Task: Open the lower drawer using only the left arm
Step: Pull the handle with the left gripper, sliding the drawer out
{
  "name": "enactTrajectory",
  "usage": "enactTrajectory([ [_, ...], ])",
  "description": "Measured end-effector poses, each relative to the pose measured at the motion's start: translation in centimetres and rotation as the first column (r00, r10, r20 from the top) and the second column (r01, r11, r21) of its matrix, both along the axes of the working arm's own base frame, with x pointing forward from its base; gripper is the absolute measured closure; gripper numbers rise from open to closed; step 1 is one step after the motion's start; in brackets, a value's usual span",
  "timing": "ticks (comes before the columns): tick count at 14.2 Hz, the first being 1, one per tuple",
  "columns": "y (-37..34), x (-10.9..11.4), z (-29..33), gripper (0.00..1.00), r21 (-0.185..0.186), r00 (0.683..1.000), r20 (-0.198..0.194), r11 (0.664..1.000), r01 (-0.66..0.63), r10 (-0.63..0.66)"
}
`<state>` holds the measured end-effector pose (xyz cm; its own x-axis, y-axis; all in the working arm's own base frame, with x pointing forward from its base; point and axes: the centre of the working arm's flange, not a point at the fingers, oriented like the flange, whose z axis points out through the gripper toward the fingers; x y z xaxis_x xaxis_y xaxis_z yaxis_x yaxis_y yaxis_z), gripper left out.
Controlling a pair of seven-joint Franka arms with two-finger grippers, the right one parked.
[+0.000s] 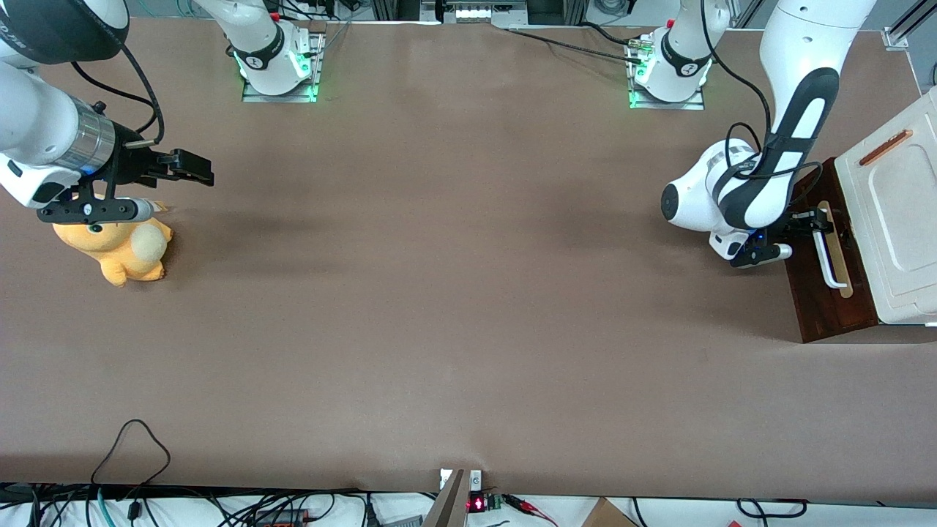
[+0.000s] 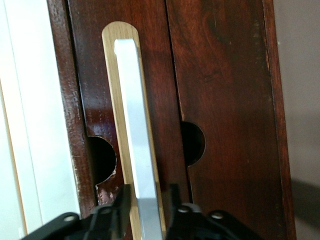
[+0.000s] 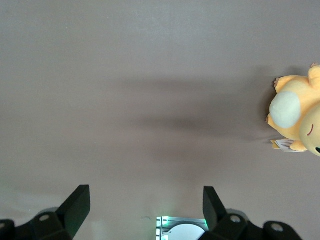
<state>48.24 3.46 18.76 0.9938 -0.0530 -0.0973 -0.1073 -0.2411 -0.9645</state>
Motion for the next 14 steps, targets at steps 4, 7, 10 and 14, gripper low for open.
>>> enactTrajectory([
  [4,-0.05,0.03,0.04,0.81,0.000,1.000,0.016,1.000,-0.003,0.003],
  [7,-0.06,0.04,0.05,0.81,-0.001,1.000,0.017,1.000,-0.003,0.003],
  [10,-0.10,0.06,0.05,0.81,-0.001,1.000,0.017,1.000,-0.002,0.002],
  [14,-0.94,0.08,0.01,0.81,-0.005,1.000,0.016,1.000,0.014,-0.014],
])
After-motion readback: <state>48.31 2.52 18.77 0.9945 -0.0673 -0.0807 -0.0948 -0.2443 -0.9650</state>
